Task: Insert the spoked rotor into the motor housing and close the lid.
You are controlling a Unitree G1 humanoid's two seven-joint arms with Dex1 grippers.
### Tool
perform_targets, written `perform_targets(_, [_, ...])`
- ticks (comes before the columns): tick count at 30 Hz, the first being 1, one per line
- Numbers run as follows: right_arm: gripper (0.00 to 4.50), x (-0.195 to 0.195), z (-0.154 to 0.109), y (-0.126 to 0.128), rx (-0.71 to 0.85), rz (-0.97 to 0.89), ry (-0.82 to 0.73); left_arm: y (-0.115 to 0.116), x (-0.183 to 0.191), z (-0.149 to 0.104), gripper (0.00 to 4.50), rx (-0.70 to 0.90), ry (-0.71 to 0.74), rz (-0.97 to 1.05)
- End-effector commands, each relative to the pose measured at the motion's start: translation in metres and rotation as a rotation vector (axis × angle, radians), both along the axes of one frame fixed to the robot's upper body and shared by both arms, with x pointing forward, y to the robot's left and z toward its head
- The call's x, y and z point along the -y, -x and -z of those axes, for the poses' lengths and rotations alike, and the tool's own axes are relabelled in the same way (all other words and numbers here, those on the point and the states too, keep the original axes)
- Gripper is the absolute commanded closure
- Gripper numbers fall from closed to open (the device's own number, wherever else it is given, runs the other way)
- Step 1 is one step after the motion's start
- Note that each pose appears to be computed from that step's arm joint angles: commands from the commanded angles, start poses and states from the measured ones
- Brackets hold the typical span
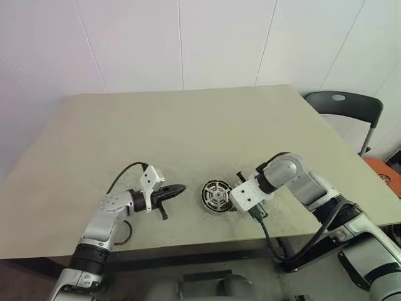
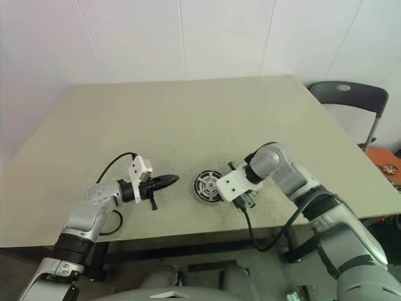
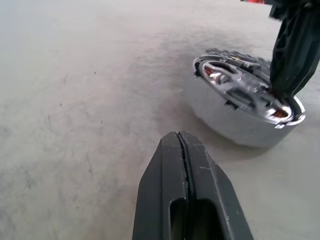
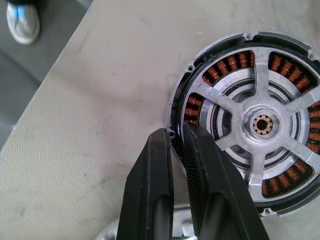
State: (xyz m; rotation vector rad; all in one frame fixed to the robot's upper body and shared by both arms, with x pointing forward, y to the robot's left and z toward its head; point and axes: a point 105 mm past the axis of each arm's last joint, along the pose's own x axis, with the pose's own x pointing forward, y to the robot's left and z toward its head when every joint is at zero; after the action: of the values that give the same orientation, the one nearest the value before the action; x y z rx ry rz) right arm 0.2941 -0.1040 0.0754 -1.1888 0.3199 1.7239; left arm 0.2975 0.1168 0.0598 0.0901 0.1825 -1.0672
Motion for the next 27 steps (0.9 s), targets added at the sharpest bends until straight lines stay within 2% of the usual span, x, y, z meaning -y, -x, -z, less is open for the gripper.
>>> perform_targets(1, [3.48, -0.001, 0.01, -0.003, -0.044, 0.06, -0.022, 0.002, 0.0, -0.011, 4.5, 0.033, 0.006, 0.025])
perform_targets(3, [2.85, 0.002, 0.012, -0.005, -0.052, 0.08, -0.021, 0.001, 0.0, -0.011, 4.5, 0.041, -0.018, 0.031])
perform_targets(6, [1.94, -0.005, 0.0, -0.008, -0.079, 0.123, -0.107, -0.001, 0.001, -0.012, 4.5, 0.053, -0.027, 0.034])
perform_targets(9, [1.94, -0.009, -0.022, -0.014, -0.115, 0.187, -0.212, -0.004, 0.003, -0.011, 4.5, 0.064, -0.032, 0.026])
perform_targets(12, [1.94, -0.008, -0.049, -0.02, -0.219, 0.325, -0.372, -0.003, 0.007, -0.007, 4.5, 0.063, -0.035, 0.03])
perform_targets(17, [1.94, -0.001, -0.08, -0.024, -0.497, 0.625, -0.692, -0.004, 0.011, -0.002, 4.5, 0.062, -0.04, 0.024])
perform_targets(19, [1.94, 0.003, -0.082, -0.017, -0.637, 0.729, -0.772, -0.004, 0.012, 0.0, 4.5, 0.061, -0.043, 0.021])
perform_targets(22, [1.94, 0.012, -0.087, 0.009, -0.865, 0.8, -0.906, -0.004, 0.014, 0.004, 4.5, 0.057, -0.045, 0.022])
perform_targets(27, [1.94, 0.036, -0.081, 0.041, -1.047, 0.934, -0.939, -0.005, 0.019, 0.009, 4.5, 0.051, -0.045, 0.037])
